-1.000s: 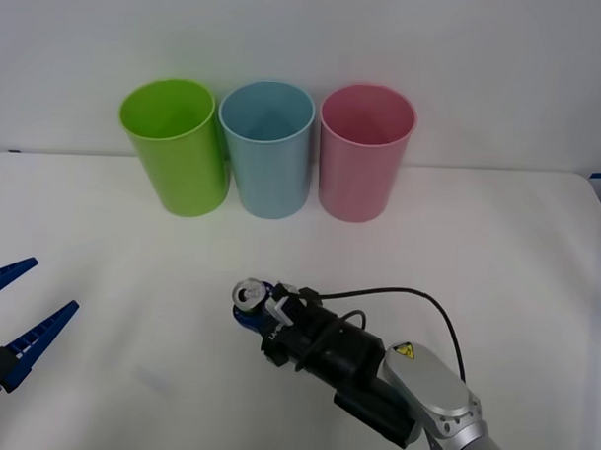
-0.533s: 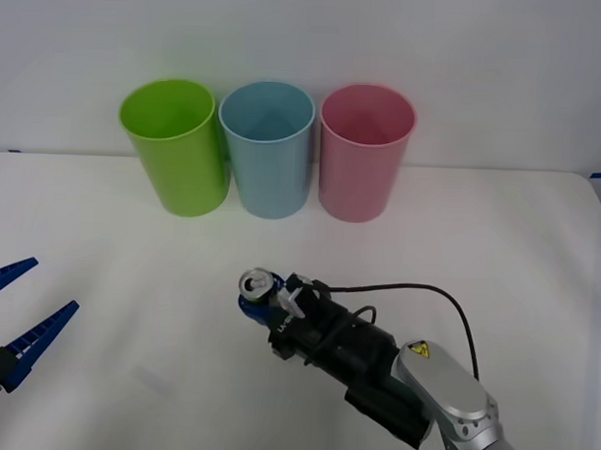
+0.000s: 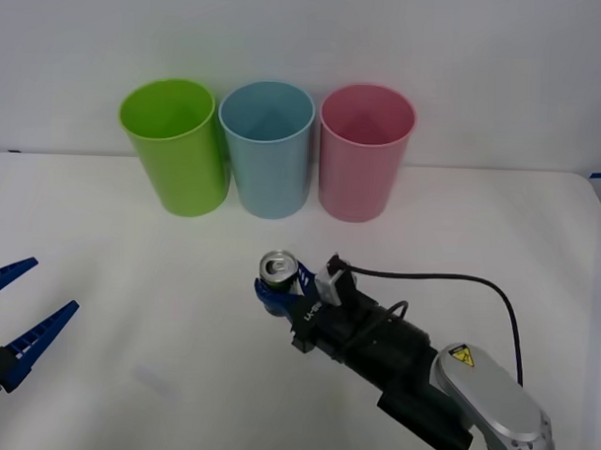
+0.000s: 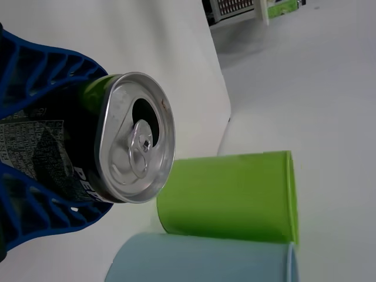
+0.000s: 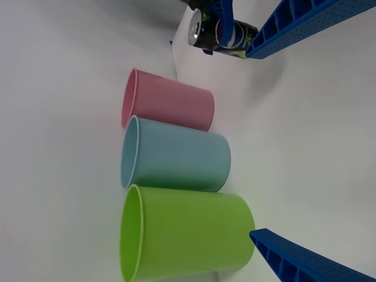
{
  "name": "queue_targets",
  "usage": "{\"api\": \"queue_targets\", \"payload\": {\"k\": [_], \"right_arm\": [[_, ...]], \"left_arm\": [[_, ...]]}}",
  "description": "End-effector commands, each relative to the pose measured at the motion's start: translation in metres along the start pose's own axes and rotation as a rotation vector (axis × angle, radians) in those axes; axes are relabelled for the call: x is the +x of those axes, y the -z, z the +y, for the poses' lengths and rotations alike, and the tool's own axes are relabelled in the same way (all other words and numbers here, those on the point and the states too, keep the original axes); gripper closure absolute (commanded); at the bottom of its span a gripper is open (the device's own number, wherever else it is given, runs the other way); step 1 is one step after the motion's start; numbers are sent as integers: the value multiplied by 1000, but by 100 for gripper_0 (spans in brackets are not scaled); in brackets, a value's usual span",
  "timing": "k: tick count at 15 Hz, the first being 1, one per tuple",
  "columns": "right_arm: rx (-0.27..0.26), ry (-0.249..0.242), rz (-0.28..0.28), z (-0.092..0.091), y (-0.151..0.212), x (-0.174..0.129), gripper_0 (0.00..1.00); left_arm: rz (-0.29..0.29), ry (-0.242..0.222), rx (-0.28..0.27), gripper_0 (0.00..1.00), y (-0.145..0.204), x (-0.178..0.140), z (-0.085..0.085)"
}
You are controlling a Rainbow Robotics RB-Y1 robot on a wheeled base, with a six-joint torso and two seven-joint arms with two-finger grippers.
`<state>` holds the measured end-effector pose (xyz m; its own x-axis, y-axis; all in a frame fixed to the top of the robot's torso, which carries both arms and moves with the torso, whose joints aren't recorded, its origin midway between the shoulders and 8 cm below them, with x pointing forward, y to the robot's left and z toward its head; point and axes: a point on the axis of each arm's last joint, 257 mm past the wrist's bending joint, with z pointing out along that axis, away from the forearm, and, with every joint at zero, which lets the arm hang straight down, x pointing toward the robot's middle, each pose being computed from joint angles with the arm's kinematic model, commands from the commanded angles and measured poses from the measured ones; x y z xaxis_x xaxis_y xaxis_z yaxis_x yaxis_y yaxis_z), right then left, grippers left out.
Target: Grasp the object on the table and drop it into the matching bin: aluminum can to the light blue bin, PET bottle to the pink bin.
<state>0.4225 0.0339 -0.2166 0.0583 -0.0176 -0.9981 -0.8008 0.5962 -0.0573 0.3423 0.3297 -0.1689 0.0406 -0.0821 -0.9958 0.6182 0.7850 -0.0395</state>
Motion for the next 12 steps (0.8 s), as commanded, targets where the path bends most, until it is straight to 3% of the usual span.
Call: {"api": "queue_targets", "payload": {"k": [1,3,12], "right_arm": [[18,-36,-34,-7,21,-26,100],[29,-60,-68,-10,34,-46,100],[78,-63,-231,-32,46,-132,100]], "left_arm": [[0,0,0,0,0,0,0],[0,0,0,0,0,0,0],[0,0,0,0,0,0,0]]}}
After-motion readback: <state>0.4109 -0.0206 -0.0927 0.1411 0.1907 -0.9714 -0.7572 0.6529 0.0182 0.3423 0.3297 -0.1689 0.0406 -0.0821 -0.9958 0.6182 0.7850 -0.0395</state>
